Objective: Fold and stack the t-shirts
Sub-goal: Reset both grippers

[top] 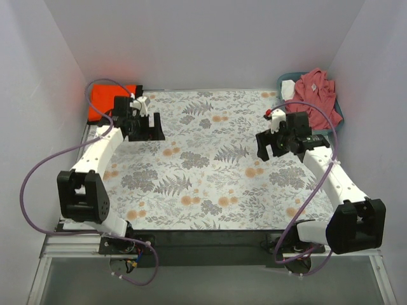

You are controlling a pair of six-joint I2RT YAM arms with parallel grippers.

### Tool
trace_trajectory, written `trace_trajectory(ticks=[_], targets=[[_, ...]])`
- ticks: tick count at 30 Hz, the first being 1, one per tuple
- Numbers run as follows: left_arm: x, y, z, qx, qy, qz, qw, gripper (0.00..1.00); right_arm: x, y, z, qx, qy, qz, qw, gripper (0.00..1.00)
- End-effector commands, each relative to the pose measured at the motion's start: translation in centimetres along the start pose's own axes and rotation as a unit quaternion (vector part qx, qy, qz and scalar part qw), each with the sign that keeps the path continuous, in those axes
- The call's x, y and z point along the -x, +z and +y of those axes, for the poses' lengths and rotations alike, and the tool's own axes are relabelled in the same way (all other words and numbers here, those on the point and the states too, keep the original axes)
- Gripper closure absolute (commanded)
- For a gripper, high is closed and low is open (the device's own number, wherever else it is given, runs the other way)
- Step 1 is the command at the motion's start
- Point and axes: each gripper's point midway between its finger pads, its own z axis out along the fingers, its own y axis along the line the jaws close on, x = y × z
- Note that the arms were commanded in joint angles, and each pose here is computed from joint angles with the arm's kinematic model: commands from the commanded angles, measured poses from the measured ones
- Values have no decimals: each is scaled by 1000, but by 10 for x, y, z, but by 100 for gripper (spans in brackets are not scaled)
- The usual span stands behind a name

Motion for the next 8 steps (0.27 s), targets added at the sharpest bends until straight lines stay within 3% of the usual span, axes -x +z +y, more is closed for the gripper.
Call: trace_trajectory(ticks=[1,8], targets=[[-23,-32,-9,7,10,-29,999,11,-29,-10,1,-23,32,31,999,2],[-55,-50,-15,-1,13,-35,999,10,-31,-34,6,-34,13,-6,999,2]])
